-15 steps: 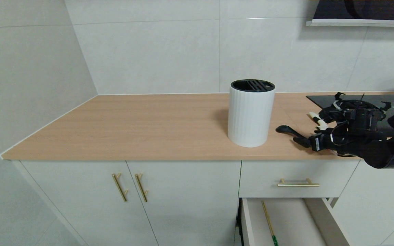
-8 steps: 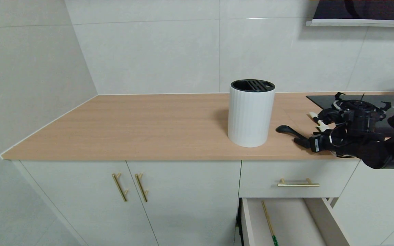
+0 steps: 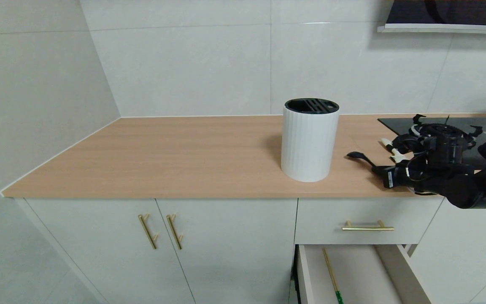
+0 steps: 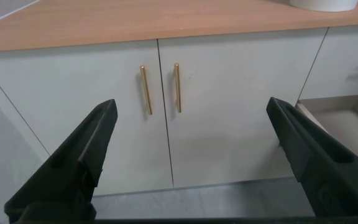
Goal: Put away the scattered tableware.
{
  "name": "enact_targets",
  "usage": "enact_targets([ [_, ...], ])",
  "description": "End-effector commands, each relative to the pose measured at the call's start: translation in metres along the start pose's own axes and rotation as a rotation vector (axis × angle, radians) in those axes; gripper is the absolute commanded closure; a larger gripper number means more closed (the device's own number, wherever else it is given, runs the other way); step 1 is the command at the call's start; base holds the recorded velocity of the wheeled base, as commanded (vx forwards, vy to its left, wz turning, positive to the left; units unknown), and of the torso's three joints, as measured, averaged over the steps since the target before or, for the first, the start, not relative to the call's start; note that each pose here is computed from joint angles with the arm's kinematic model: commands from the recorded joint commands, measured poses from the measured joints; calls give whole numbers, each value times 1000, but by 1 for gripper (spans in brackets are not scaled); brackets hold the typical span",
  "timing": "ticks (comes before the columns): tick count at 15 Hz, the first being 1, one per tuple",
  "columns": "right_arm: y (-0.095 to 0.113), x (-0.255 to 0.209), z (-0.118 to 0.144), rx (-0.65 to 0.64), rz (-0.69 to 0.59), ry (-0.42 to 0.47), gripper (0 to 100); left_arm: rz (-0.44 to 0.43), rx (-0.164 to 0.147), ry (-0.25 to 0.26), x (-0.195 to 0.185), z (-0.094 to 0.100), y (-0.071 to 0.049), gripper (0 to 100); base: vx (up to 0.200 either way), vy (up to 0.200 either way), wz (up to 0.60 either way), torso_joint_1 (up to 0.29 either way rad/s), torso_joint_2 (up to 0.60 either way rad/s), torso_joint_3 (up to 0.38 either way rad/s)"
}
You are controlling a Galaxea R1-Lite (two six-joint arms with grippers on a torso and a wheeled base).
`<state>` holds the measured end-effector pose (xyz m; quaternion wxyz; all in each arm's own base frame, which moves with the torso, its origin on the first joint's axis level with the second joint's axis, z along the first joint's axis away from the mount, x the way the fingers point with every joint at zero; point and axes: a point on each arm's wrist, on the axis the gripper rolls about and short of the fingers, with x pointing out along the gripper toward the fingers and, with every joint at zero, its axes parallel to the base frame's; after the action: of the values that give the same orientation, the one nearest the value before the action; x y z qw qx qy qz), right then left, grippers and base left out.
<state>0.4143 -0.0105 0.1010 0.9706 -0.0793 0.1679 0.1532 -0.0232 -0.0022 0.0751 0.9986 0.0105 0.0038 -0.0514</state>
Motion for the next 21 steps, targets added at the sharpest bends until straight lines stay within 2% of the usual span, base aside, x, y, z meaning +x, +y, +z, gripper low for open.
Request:
enact_targets([
  [1,3,-8,10,23,5,-6,100,0,0,0,0,0,0,0,0,0,0,0,0,0],
  [3,8,-22,28,81,20,18,100,0,0,0,0,0,0,0,0,0,0,0,0,0],
  [5,17,-51,59,190,38,43,100,0,0,0,0,0,0,0,0,0,0,0,0,0],
  [7,27,-80,82,274,50,34,100,0,0,0,0,0,0,0,0,0,0,0,0,0],
  [10,44,-130,97,391,68,80,100,0,0,0,0,0,0,0,0,0,0,0,0,0],
  [12,56,-166,96,411,82,139,100,0,0,0,0,0,0,0,0,0,0,0,0,0],
  [15,79,-199,70,404,118,208,100,0,0,0,0,0,0,0,0,0,0,0,0,0],
  [21,97,-209,33,340,167,279,100,0,0,0,0,0,0,0,0,0,0,0,0,0],
])
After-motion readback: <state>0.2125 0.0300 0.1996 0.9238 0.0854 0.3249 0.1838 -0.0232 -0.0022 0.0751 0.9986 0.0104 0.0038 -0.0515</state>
